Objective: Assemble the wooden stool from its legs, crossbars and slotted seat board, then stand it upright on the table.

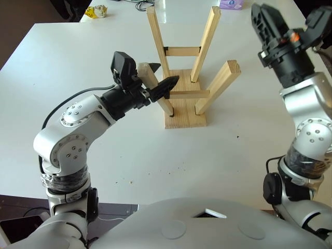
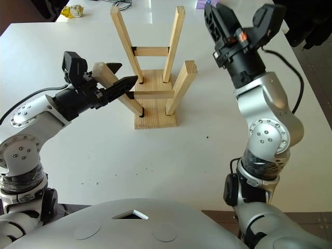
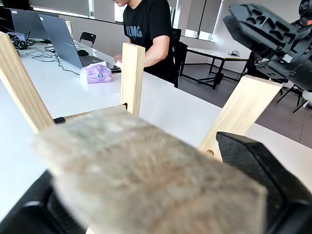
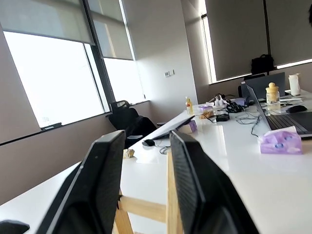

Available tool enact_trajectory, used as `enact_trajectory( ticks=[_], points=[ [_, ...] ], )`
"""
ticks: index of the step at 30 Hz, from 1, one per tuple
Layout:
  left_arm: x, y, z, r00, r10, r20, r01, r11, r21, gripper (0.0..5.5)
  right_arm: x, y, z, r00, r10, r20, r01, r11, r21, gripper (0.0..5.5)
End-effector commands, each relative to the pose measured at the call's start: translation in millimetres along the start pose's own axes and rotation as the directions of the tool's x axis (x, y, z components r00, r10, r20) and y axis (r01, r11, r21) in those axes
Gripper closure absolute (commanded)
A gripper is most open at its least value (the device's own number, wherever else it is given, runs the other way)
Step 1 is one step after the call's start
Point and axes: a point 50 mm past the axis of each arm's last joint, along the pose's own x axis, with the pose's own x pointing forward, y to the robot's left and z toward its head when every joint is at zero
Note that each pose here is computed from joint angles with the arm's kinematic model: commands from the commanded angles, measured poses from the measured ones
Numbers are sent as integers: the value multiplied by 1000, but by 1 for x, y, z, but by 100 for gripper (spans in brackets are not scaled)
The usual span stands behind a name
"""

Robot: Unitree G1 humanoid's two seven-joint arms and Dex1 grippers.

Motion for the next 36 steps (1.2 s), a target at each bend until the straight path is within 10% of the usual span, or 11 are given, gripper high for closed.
enact_trajectory(
  ticks=[1,7,17,36],
  points=[
    [-3,-10,-1,999,-45,9,46,999,-26,246,14,36,31,980,178,86,-185,980,79,465],
    [-5,-17,-9,998,-57,1,57,997,-56,293,15,72,28,944,330,4,-325,930,172,546],
    [-8,-14,-17,999,32,17,-30,996,-84,301,-43,60,-65,783,176,-596,-287,953,-96,550],
    [7,-22,-18,997,-22,-74,23,1000,10,335,-4,78,-36,931,221,-290,-248,967,-60,550]
  ],
)
